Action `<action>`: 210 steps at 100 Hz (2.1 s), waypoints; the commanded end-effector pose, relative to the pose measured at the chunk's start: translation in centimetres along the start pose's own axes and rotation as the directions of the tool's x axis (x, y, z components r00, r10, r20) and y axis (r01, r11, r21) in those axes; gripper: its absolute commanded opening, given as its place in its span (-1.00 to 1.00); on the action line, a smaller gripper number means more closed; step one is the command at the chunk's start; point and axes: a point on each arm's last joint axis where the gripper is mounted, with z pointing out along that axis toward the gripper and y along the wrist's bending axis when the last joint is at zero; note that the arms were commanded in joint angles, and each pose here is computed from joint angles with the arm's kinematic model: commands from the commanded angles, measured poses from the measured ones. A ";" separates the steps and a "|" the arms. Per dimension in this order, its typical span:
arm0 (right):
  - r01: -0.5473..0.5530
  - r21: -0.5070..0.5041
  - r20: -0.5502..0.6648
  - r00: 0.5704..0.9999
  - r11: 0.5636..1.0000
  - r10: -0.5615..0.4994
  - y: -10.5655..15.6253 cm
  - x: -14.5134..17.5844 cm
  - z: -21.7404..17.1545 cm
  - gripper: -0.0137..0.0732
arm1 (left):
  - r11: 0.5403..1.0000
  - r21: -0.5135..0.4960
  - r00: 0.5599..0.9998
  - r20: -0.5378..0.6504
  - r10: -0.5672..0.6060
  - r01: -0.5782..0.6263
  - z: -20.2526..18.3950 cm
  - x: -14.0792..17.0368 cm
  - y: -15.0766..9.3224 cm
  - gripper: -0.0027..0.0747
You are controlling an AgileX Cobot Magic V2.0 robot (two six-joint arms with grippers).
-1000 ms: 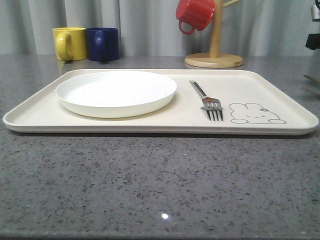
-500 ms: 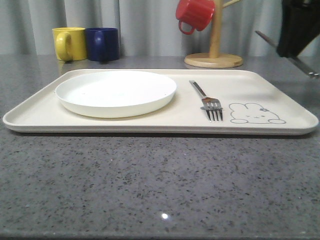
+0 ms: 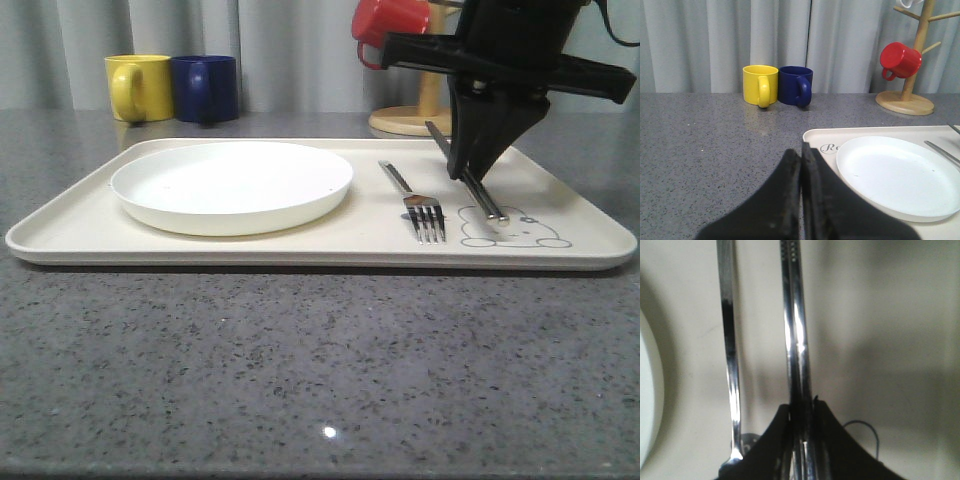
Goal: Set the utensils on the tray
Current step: 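Lower the chopsticks onto the tray next to the fork, then open the right gripper and raise it away, then grasp the silver spoon by its handle with the right gripper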
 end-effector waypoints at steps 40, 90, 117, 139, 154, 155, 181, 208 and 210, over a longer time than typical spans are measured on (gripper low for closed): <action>0.000 -0.034 0.075 0.997 0.999 0.002 0.5 -0.8 -1.1 -0.32 | 1.000 -0.017 0.996 0.086 -0.009 0.011 0.0 -1.4 0.1 -0.98; 0.073 -0.025 0.145 0.987 0.997 -0.069 -0.8 -1.1 -4.0 0.08 | 1.000 -0.017 0.996 0.086 -0.009 0.011 0.0 -1.4 0.1 -0.98; 0.043 0.094 0.158 0.986 0.995 -0.058 -9.2 -2.4 -8.3 0.08 | 1.000 -0.017 0.996 0.086 -0.009 0.011 0.0 -1.4 0.1 -0.98; -0.016 0.193 0.123 0.992 0.981 -0.008 -16.7 -2.7 -9.5 0.08 | 1.000 -0.017 0.996 0.086 -0.009 0.011 0.0 -1.4 0.1 -0.98; -0.029 0.232 0.120 0.993 0.972 0.001 -19.9 -2.6 -10.1 0.08 | 1.000 -0.017 0.996 0.086 -0.009 0.011 0.0 -1.4 0.1 -0.98; -0.024 0.234 0.118 0.993 0.972 -0.003 -20.0 -2.6 -10.1 0.08 | 1.000 -0.017 0.996 0.086 -0.009 0.011 0.0 -1.4 0.1 -0.98; -0.003 0.241 0.062 0.998 0.971 -0.013 -21.5 -3.3 -7.7 0.08 | 1.000 -0.017 0.996 0.086 -0.009 0.011 0.0 -1.4 0.1 -0.98; -0.010 0.221 0.017 1.000 0.975 0.007 -22.1 -4.0 -4.8 0.08 | 1.000 -0.017 0.996 0.086 -0.009 0.011 0.0 -1.4 0.1 -0.98; -0.012 0.218 0.017 1.000 0.976 0.009 -22.1 -4.0 -4.7 0.08 | 1.000 -0.017 0.996 0.086 -0.009 0.011 0.0 -1.4 0.1 -0.98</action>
